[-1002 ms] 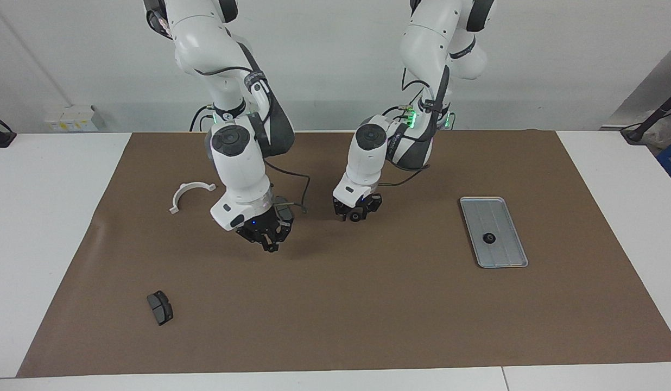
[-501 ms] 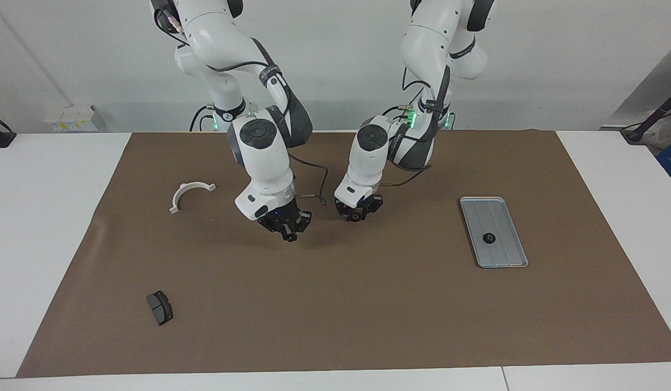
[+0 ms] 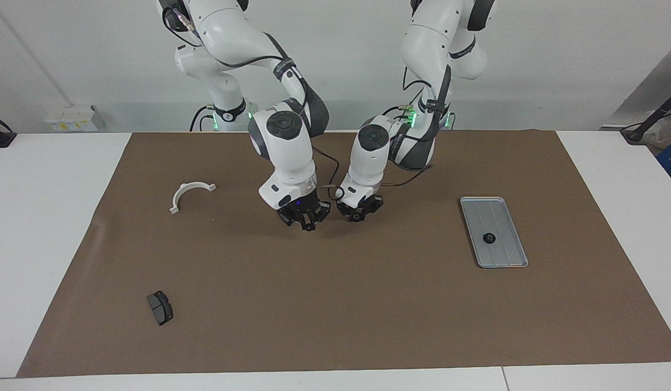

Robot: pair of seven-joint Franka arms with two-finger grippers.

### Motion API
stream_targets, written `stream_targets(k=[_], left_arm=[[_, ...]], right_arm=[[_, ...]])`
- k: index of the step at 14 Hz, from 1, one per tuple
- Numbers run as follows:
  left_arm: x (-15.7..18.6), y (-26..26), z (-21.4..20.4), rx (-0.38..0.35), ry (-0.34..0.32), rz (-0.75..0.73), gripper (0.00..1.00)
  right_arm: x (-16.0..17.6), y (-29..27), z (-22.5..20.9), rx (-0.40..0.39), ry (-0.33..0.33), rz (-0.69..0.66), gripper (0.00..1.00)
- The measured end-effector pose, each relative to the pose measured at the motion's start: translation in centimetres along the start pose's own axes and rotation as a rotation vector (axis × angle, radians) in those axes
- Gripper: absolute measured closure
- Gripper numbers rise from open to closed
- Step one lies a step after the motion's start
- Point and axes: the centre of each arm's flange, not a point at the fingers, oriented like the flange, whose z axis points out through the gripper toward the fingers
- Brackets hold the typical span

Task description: Pick bearing gear from pile to tray

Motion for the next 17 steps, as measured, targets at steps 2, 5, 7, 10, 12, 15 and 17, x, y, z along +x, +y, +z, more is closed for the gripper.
stream_targets(k=[2,5,7,10,12,15,17], left_arm=[[0.6,-0.7,-0.1,0.002,0.005,-0.016,0.64],[5.2,-6.1,-1.5,0.003,0.024,-0.092,0.64],[8.9,-11.7,-2.9,0.01,0.023,-0.112,0.64],[13.2,-22.8,-4.6,0.021,0.019,-0.114,0.64],[14.5,-31.2,-5.1,0.029,-0.013,-0.07,0.64],[14.5,-41.3,-5.9,0.025,-0.037,0.002,0.64],[14.1,-43.9,-5.9,0.021,-0.055,0.038,0.64]], right_arm=[[-0.8,-1.2,0.5,0.019,0.02,0.024,0.77],[-2.2,-2.3,2.1,0.032,0.025,0.021,0.77],[-2.7,-2.9,2.6,0.032,0.021,0.021,0.77],[-4.1,-4.4,2.8,0.033,0.013,0.028,0.77],[-6.8,-6.8,3.7,0.03,-0.003,0.033,0.77],[-9.4,-8.2,5.0,0.02,-0.022,0.017,0.73],[-9.3,-7.8,5.2,0.017,-0.022,0.022,0.58]])
